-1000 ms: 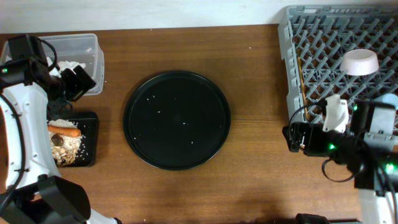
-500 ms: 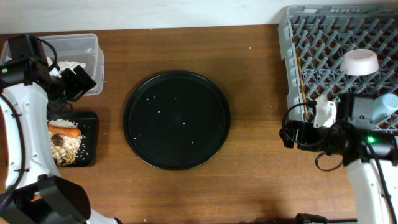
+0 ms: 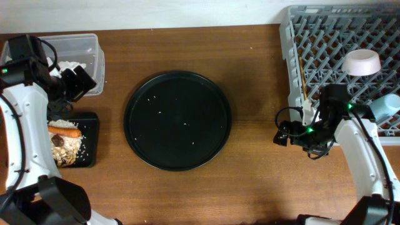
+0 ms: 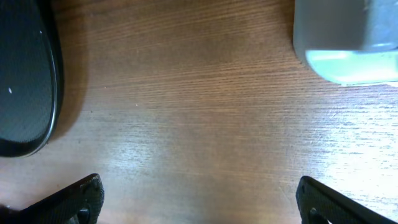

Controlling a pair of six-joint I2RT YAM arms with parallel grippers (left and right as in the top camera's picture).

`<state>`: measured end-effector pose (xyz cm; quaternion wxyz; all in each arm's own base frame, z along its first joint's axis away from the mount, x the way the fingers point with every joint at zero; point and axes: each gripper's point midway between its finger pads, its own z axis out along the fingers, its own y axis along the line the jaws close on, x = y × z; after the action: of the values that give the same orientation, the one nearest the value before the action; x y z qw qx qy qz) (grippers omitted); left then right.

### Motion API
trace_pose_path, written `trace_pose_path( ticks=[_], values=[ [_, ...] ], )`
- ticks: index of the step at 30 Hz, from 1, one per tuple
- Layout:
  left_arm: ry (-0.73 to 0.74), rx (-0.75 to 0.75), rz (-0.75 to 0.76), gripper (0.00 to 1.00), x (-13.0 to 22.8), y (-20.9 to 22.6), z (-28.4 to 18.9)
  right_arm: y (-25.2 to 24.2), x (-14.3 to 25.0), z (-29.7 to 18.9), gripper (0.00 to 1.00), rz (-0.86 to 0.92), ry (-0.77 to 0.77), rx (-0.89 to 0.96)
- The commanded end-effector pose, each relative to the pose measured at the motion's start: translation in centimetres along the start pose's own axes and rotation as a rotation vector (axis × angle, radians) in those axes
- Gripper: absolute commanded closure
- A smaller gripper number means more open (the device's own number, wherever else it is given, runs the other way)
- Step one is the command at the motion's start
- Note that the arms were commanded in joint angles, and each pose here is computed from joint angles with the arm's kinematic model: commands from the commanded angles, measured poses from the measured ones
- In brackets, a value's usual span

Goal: Sort waste into correct bins and load items into the dishwasher rack

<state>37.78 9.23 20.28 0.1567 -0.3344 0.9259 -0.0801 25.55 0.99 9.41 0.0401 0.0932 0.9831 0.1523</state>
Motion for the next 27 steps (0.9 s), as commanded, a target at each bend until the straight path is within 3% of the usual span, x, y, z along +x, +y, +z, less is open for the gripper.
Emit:
trace_pose_path(
  ticks=[1, 7, 11, 21, 27],
  values=[
    [-0.028, 0.008, -0.009, 0.01, -0.1, -0.1, -1.1, 0.9, -0.6, -2.2, 0.02, -0.041, -0.153, -0.015],
    [-0.028, 0.008, -0.009, 0.01, -0.1, -0.1, -1.1, 3.1, -1.0, -5.4, 0.02, -0.171, -0.477, -0.093],
    [-0.028, 0.008, -0.009, 0.01, -0.1, -0.1, -1.1, 5.4, -0.5, -7.1, 0.02, -0.401, -0.756, -0.164],
    [-0.028, 0.008, -0.010, 0.01, -0.1, -0.1, -1.1, 7.4, 2.0, -8.0, 0.02, -0.639, -1.172, -0.204],
    [-0.028, 0.008, -0.009, 0.01, -0.1, -0.1, -1.1, 7.7, 2.9, -9.9, 0.02, -0.676, -1.337, -0.168]
  ],
)
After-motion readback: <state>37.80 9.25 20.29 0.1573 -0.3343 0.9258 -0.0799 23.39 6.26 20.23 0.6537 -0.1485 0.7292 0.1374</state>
